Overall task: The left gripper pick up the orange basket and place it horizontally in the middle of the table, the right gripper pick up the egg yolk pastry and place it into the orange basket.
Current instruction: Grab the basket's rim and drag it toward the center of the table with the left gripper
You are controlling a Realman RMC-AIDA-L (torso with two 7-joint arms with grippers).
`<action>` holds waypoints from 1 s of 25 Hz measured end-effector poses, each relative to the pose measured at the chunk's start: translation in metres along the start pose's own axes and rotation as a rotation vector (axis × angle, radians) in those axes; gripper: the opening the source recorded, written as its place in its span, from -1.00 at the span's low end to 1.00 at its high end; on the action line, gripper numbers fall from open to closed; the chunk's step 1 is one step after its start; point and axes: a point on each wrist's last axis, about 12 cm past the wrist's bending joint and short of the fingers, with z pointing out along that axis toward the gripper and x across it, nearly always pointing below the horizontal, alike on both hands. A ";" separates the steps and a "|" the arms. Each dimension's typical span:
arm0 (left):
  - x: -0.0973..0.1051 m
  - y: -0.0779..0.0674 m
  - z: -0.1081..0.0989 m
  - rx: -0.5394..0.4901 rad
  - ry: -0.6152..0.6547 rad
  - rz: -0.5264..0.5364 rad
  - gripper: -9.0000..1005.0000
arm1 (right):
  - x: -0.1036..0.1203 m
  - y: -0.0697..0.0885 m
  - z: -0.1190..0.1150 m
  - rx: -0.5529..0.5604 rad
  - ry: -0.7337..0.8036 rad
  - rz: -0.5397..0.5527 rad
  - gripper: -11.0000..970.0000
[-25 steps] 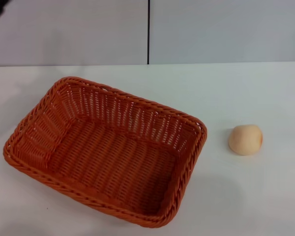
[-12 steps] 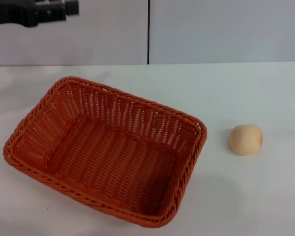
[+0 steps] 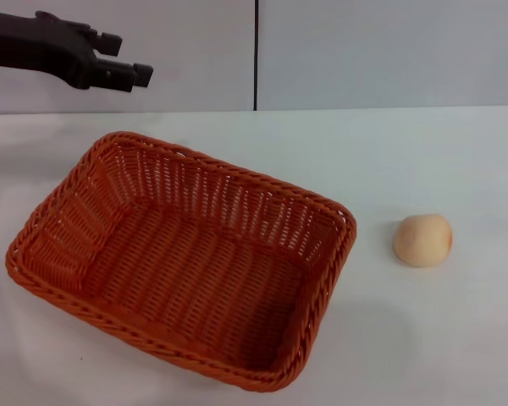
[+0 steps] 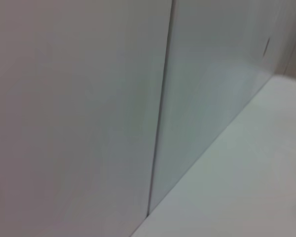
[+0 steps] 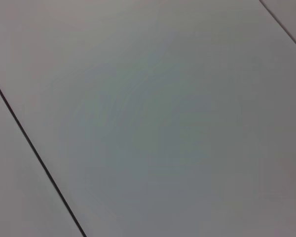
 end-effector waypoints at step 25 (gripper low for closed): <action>0.023 -0.005 0.033 -0.082 0.274 0.087 0.19 | 0.014 0.007 -0.006 -0.020 0.065 0.065 0.54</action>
